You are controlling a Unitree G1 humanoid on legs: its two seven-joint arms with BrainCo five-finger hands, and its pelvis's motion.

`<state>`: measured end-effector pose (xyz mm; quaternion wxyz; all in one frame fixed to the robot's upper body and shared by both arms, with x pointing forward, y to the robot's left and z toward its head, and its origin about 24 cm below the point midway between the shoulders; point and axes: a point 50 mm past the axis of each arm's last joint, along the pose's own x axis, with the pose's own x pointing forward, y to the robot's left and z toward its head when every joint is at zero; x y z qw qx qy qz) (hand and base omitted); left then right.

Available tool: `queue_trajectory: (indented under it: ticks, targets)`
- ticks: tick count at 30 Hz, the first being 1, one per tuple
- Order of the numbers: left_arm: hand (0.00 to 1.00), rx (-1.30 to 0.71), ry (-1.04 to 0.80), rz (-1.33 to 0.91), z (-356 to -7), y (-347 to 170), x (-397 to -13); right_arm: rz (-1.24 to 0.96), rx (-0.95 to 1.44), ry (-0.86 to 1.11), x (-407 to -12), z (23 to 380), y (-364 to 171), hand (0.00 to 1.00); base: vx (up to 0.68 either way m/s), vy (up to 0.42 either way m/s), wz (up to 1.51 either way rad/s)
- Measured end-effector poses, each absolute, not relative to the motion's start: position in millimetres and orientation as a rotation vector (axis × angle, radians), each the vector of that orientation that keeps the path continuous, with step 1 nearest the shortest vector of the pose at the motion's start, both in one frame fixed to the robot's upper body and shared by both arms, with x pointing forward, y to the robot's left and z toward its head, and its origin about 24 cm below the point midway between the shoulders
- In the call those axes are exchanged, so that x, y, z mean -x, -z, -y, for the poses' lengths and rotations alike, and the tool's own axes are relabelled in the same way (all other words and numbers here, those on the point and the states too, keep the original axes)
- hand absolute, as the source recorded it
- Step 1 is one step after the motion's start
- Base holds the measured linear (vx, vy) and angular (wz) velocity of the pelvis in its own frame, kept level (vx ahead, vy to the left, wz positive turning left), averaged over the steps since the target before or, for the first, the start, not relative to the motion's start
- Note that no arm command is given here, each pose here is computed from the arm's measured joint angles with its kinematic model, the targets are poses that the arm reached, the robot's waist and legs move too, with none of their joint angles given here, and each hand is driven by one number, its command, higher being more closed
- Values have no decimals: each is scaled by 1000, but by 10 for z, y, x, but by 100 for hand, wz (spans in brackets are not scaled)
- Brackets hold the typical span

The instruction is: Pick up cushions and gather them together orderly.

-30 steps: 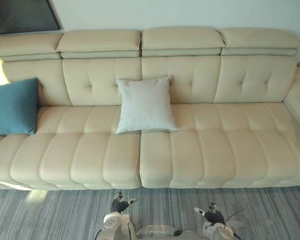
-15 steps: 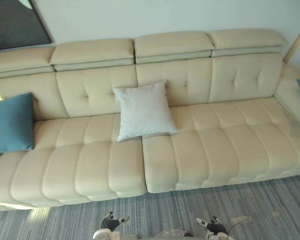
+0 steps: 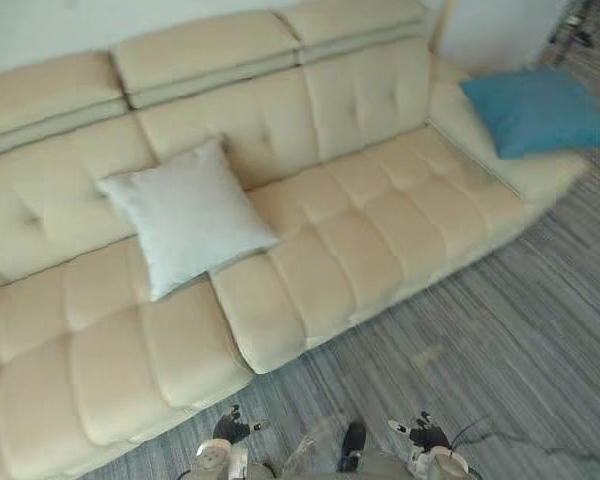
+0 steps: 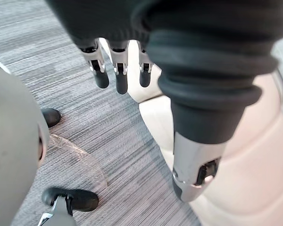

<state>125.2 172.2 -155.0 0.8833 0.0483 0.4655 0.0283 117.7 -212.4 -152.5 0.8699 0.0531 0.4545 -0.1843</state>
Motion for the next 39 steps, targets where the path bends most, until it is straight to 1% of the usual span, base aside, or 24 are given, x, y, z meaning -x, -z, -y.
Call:
queue_trajectory:
  ticks: [3,5,9,11,16,21,25,30,32,33,37,39]
  targets:
    - [0,-103,-59,-965,-1729,1546,-1261,-960,-111,381,-1147,2106,1537,0,39,-173,-88]
    - [0,-76,-93,-952,-1757,1536,-1247,-958,-107,379,-1144,2110,1536,0,113,-171,-118]
    - [0,-89,-82,-903,-1745,1483,-1346,-939,-127,402,-1212,2114,1516,0,146,-19,-125]
    - [0,-79,-95,-872,-1723,1452,-1404,-947,-132,417,-1172,2121,1526,0,147,51,-126]
    - [0,-73,-117,-893,-1726,1476,-1351,-953,-155,459,-1118,2143,1538,0,321,137,-127]
    - [0,-91,-146,-895,-1832,1471,-1338,-980,-184,454,-1011,2044,1581,0,422,166,-93]
    - [0,-117,-116,-915,-1812,1488,-1312,-967,-174,444,-1051,2058,1567,0,373,77,-18]
    - [0,-116,-141,-915,-1849,1485,-1312,-915,-137,371,-1277,1996,1509,0,379,-105,-29]
    - [0,-119,-141,-932,-1858,1503,-1273,-929,-132,380,-1219,2020,1524,0,505,-272,-40]
    - [0,-106,-136,-943,-1806,1520,-1255,-929,-121,389,-1218,2075,1517,0,472,-233,-36]
    - [0,-58,-113,-930,-1648,1516,-1312,-941,-118,428,-1131,2168,1525,0,381,-205,-26]
    - [0,-52,-106,-906,-1633,1494,-1366,-952,-130,435,-1109,2143,1540,0,432,-164,-19]
